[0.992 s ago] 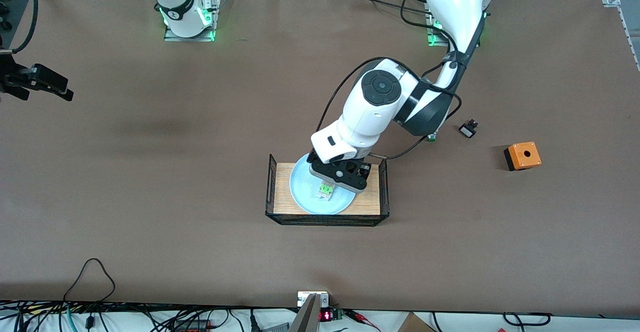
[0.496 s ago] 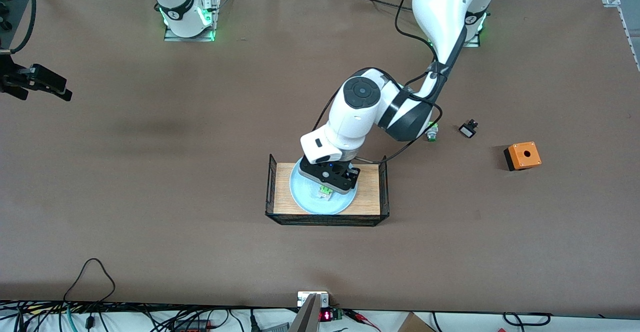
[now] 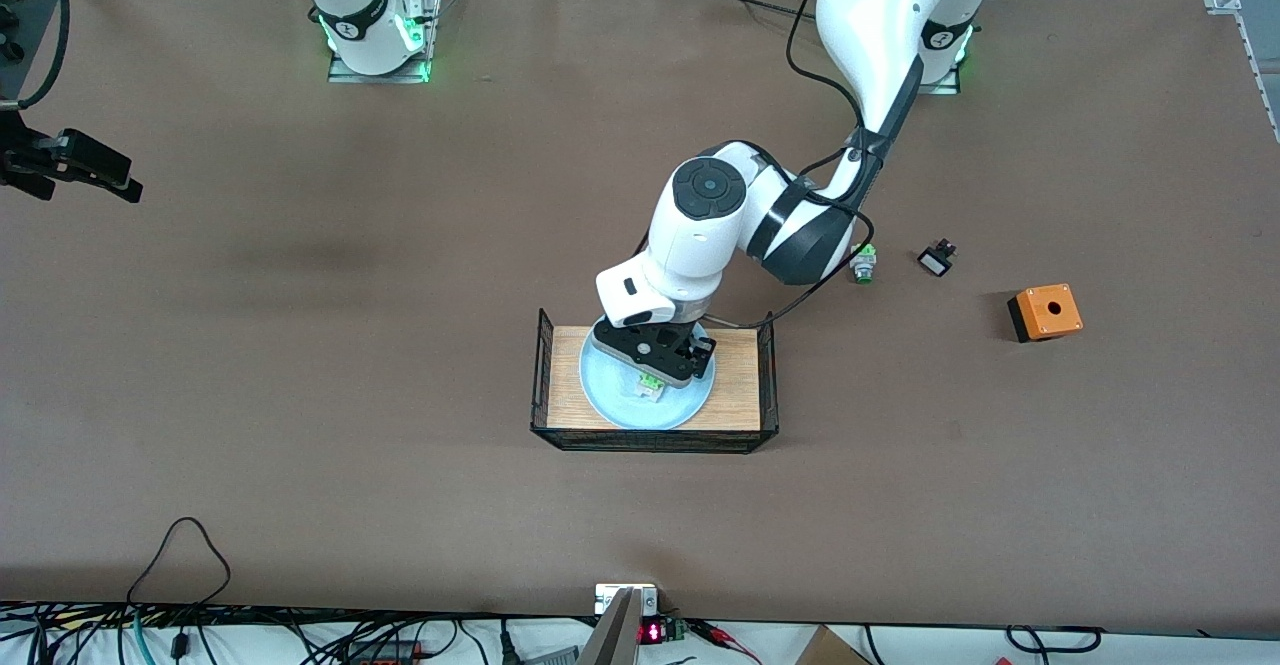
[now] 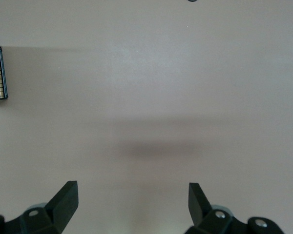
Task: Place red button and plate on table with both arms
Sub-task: 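Lower the left gripper onto the plate and grasp the green switch, then lift the green switch and carry it beside the orange box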
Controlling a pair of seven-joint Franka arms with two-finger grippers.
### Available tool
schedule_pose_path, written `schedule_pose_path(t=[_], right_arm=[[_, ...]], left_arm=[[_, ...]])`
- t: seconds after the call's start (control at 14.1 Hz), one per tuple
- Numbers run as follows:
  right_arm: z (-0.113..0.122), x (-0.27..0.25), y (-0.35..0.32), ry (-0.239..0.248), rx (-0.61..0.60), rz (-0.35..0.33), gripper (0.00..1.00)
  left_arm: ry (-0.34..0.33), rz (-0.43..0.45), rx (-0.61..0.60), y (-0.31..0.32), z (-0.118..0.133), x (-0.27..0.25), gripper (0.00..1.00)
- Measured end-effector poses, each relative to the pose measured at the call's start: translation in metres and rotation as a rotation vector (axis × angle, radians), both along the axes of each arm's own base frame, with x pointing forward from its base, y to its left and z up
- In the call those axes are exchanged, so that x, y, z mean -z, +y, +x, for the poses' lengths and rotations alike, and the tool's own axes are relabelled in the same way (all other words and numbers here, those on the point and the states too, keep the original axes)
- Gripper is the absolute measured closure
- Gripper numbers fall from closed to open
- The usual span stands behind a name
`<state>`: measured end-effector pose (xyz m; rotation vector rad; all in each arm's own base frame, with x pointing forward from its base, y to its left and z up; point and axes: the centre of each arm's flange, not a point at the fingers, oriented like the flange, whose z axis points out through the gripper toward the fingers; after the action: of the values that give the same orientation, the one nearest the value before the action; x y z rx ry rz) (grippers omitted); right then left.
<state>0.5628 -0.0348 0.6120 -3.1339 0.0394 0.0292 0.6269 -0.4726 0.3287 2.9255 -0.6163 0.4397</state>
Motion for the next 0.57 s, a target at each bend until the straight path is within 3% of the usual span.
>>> schedule_pose_path(t=[0.21, 0.28, 0.57], right_arm=[[0.0, 0.0, 0.0003, 0.0, -0.001, 0.0, 0.0], [0.0, 0.0001, 0.0003, 0.0, -0.001, 0.0, 0.0], [0.0, 0.0002, 0.0003, 0.001, -0.001, 0.0, 0.0]], left_arm=[[-0.009, -0.002, -0.005, 0.0021, 0.0032, -0.0042, 0.54], [-0.01, -0.003, -0.005, 0.0022, 0.0035, -0.0047, 0.59], [-0.013, -0.005, -0.006, 0.0023, 0.0043, -0.0065, 0.59]])
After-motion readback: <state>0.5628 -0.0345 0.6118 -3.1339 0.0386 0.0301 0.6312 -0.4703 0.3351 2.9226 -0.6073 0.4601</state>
